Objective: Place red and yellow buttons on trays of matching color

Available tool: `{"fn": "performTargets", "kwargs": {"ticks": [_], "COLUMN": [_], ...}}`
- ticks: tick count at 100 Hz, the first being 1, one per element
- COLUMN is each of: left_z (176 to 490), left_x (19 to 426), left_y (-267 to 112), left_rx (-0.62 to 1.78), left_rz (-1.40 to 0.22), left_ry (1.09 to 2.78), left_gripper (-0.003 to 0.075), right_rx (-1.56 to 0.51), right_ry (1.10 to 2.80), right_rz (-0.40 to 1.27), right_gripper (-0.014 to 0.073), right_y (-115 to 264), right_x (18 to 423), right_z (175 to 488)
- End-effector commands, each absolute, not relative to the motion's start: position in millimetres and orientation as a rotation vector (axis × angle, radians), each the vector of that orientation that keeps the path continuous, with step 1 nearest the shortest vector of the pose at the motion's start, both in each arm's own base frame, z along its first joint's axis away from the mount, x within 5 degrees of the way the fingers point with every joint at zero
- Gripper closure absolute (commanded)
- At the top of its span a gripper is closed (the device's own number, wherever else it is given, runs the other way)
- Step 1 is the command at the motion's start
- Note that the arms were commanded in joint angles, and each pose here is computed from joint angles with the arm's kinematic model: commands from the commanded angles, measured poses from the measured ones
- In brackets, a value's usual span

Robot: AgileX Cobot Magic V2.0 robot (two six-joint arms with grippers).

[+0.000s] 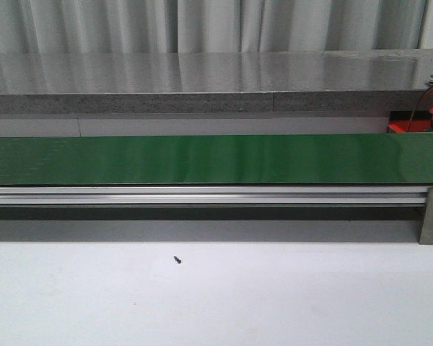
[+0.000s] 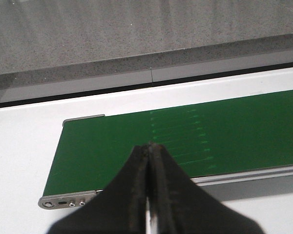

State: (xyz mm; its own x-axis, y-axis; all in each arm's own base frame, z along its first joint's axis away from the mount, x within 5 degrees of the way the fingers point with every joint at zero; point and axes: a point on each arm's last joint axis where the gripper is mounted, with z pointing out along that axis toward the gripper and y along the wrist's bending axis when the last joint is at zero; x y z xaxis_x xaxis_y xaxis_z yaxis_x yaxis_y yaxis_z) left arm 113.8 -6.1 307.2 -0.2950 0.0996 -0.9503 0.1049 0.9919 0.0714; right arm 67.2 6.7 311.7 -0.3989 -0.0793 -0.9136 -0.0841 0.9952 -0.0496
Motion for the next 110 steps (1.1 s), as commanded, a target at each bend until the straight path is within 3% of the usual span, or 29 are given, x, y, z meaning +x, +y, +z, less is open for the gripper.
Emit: {"fn": "performTargets", "kwargs": {"ticks": [1,15,44,77,110], "left_z": [321,321,321,321,320], "left_x": [116,116,116,116,117], "left_y": [-4,-4,-4,-4,-4], "left_rx": [0.109,0.109,0.109,0.109,0.109], "left_rz": [-0.002,-0.002,-0.002,-0.002,-0.002], "left_ry": [1.785,1.785,1.785,1.785,1.789], "left_gripper": [0.0740,0.0740,0.0740,0.0740,0.0740], "right_rx": [-0.084,-0.036,0.120,0.034,0.032], "right_ry": [1.792,1.645,1.599,1.515,1.511], "right_rz": [-0.036,-0.056,-0.027,0.059,0.056], "right_gripper": [0.0665,0.0665,0.0665,0.0665,0.0665], "right_y": [4,1,-5,1,1], "right_x": [67,61,55,55,54], "right_z": [331,321,256,207,207]}}
